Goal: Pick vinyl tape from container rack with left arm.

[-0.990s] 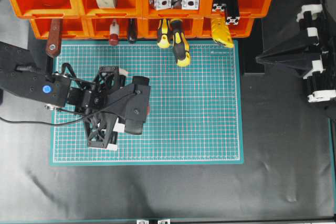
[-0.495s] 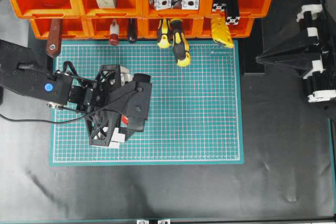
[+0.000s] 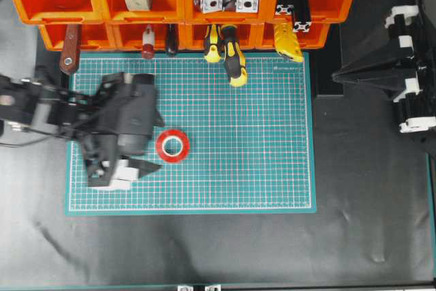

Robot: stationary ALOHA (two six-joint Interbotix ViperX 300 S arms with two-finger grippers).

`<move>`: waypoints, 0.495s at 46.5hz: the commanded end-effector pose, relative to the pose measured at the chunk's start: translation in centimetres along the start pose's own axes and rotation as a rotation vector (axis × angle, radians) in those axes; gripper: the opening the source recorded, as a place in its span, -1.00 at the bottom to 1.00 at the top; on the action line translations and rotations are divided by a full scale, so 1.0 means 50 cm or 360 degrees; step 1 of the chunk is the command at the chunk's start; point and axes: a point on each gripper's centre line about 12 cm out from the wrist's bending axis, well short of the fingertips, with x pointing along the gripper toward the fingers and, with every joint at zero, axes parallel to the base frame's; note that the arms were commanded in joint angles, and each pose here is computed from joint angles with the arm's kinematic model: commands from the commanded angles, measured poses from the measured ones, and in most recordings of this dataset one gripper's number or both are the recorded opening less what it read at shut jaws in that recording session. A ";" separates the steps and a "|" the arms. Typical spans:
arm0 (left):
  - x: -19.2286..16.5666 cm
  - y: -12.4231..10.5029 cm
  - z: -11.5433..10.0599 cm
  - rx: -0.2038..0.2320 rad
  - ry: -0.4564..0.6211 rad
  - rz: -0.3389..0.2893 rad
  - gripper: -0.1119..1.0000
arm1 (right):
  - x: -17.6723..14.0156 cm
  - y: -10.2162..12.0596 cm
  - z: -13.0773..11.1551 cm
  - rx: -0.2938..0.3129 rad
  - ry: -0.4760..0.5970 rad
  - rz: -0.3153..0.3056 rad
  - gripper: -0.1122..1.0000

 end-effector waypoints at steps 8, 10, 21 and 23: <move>-0.128 -0.007 0.002 -0.0002 -0.0268 -0.0060 0.71 | 0.001 -0.002 0.017 0.0004 -0.0020 -0.0009 -0.80; -0.142 -0.006 -0.003 -0.0005 -0.0299 -0.0066 0.71 | 0.001 -0.002 0.018 0.0004 -0.0025 -0.0009 -0.80; -0.222 0.004 -0.026 -0.0013 -0.0557 -0.0106 0.71 | -0.001 -0.003 0.020 0.0004 -0.0032 -0.0012 -0.80; -0.237 0.007 -0.032 -0.0017 -0.0598 -0.0109 0.71 | -0.001 -0.003 0.020 0.0007 -0.0034 -0.0012 -0.80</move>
